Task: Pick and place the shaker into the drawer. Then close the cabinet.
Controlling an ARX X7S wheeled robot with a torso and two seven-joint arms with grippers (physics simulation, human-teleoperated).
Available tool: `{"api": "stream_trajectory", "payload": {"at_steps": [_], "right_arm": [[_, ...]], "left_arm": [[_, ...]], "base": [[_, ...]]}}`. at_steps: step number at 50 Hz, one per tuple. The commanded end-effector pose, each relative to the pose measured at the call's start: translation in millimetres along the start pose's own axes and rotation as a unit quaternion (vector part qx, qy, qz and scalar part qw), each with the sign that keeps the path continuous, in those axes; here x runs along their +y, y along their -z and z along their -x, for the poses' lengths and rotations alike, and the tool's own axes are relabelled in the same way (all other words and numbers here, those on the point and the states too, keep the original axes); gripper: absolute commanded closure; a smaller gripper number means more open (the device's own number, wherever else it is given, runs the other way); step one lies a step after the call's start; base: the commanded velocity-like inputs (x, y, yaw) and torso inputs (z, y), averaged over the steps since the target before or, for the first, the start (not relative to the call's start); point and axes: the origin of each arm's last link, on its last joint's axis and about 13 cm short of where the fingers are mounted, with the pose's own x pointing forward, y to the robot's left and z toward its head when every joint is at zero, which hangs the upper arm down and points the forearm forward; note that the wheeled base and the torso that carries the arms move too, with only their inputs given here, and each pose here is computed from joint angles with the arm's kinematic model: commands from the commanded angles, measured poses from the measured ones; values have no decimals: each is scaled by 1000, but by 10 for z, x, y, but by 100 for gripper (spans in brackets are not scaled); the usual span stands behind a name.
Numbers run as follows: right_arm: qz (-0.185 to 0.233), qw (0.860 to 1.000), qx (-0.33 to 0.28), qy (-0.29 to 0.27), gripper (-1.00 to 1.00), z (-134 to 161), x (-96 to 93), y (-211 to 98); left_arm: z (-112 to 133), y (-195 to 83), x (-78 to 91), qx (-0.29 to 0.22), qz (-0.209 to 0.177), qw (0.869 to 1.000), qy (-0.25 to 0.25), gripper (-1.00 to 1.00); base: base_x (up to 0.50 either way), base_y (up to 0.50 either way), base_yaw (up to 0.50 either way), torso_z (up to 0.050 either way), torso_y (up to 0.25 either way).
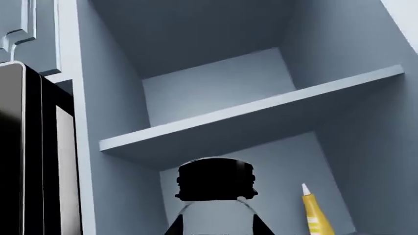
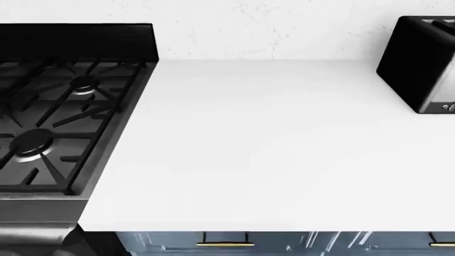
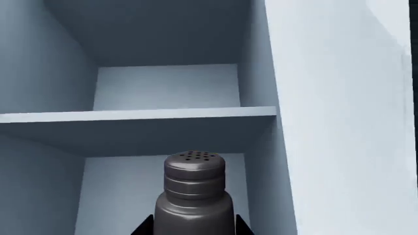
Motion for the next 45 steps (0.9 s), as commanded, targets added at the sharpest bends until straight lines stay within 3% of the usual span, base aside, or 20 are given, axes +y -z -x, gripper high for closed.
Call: {"api": "stream_trajectory", "payload": {"at_steps": [1, 12, 45], "right_arm": [[7, 1000, -3, 0, 100, 26, -6, -31], [5, 1000, -4, 3, 100, 33, -22, -26], [7, 1000, -1, 1, 100, 50, -16, -53]], "left_arm": [[7, -18, 6, -1, 5, 1000, -3, 100], [3, -8, 1, 0, 6, 1000, -3, 100], [13, -30, 7, -1, 7, 1000, -3, 100]], "base": [[-441, 59, 0, 0, 0], [-316, 83, 0, 0, 0], [-492, 250, 0, 0, 0]]}}
